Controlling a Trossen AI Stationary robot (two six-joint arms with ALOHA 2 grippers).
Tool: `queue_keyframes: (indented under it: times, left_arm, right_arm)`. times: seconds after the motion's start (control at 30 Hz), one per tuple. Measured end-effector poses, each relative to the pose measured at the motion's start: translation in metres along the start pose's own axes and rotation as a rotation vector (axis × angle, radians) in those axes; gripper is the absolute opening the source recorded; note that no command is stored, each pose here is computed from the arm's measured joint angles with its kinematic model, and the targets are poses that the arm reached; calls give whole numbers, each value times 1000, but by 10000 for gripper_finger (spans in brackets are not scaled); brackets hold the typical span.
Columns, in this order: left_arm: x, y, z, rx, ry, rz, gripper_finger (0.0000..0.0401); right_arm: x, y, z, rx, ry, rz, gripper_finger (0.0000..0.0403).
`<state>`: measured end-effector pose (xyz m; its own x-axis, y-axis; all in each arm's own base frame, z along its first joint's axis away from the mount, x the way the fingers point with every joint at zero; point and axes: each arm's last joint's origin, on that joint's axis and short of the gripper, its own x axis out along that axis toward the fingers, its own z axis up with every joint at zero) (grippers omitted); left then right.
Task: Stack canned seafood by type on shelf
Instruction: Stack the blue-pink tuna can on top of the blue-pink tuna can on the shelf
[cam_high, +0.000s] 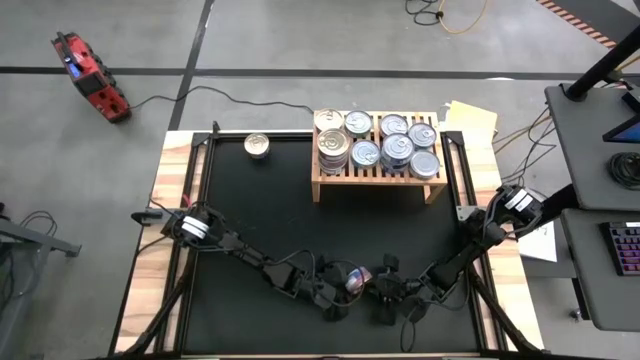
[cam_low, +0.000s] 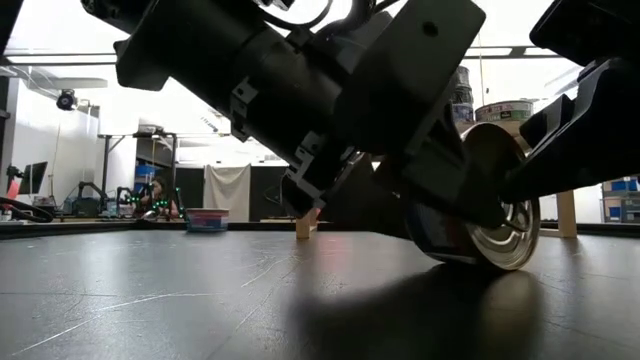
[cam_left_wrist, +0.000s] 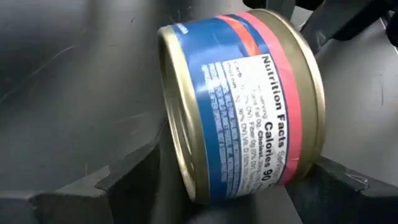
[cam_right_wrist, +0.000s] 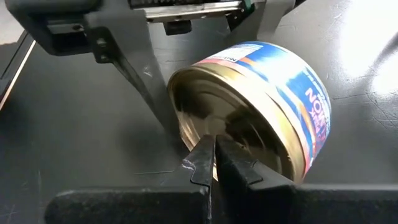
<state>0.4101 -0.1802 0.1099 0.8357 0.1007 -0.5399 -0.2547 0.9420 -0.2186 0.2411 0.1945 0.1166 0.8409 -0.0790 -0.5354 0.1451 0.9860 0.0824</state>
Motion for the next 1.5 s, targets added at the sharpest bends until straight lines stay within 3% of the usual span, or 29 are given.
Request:
queue_keyframes:
  times: [0.33,0.57,0.8,1.0,1.17,1.3,1.5]
  left_arm:
    - [0,0,0,38,1,-3,292]
    - [0,1,2,76,-38,42,174]
    - [0,1,2,67,-45,56,174]
    - [-9,2,10,-2,-65,114,174]
    - [-30,1,27,0,-66,143,174]
    - [-51,-1,38,47,-96,233,174]
    - [-77,8,44,92,-35,346,174]
  right_arm:
    - [0,0,0,-3,0,0,9]
    - [0,0,0,-10,0,0,9]
    - [-3,1,2,-29,-5,7,9]
    - [-25,7,19,-48,-66,68,9]
    - [-46,13,30,-69,-127,104,9]
    - [-54,15,32,-92,-162,95,9]
    - [-61,16,39,-87,-206,91,9]
